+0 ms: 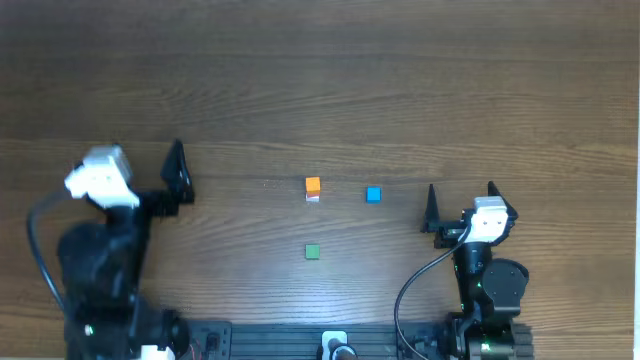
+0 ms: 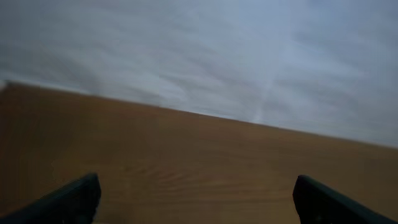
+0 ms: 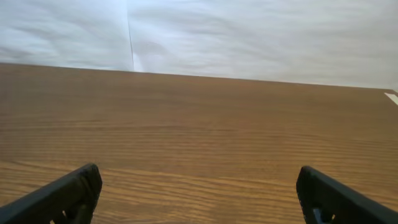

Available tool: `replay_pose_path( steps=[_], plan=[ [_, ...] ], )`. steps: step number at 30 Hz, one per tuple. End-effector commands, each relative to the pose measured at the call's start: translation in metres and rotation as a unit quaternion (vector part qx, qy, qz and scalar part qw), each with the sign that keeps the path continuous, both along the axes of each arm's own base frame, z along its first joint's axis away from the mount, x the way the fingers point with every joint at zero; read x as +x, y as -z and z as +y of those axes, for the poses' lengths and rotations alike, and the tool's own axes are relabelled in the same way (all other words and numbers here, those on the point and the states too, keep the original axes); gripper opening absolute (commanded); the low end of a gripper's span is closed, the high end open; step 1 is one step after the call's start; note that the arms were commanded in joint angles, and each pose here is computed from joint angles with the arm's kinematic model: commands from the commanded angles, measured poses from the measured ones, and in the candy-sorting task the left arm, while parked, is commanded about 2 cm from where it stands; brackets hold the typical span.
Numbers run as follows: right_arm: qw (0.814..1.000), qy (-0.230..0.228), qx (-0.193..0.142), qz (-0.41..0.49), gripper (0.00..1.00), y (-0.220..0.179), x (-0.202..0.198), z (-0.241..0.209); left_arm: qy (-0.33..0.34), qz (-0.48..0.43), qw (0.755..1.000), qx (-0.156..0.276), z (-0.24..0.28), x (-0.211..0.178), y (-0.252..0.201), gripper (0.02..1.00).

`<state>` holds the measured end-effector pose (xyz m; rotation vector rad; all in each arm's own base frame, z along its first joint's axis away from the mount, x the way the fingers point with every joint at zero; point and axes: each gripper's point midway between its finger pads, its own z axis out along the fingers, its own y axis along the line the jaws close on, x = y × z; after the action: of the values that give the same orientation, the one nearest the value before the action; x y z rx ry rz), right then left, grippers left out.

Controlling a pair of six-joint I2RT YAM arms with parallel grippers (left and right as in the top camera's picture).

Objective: Stack Cubes

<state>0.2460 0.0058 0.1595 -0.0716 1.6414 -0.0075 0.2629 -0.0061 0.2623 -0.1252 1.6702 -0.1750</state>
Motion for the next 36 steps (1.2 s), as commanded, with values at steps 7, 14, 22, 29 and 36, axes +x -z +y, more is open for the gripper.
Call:
replay_pose_path(
  steps=[7,14,22,29,36],
  plan=[
    [1.000,-0.002,0.001,-0.001,0.991,0.002,0.000,0.001,0.019,-0.042,0.994,0.101,-0.002,-0.022,0.043,0.998],
    [1.000,-0.002,0.001,0.000,0.991,0.002,0.000,0.001,0.017,-0.067,0.992,0.102,-0.002,-0.023,0.061,0.998],
    [1.000,-0.002,0.001,0.000,0.991,0.002,0.000,0.001,0.019,-0.043,0.994,0.101,-0.002,-0.019,0.085,1.000],
    [1.000,-0.002,0.001,0.000,0.993,0.002,0.000,0.001,0.020,-0.026,0.994,0.100,-0.002,-0.017,0.102,1.000],
    [1.000,-0.002,0.001,0.000,0.993,0.002,0.000,0.001,0.020,-0.024,0.995,0.100,-0.002,-0.017,0.103,1.000]
  ],
)
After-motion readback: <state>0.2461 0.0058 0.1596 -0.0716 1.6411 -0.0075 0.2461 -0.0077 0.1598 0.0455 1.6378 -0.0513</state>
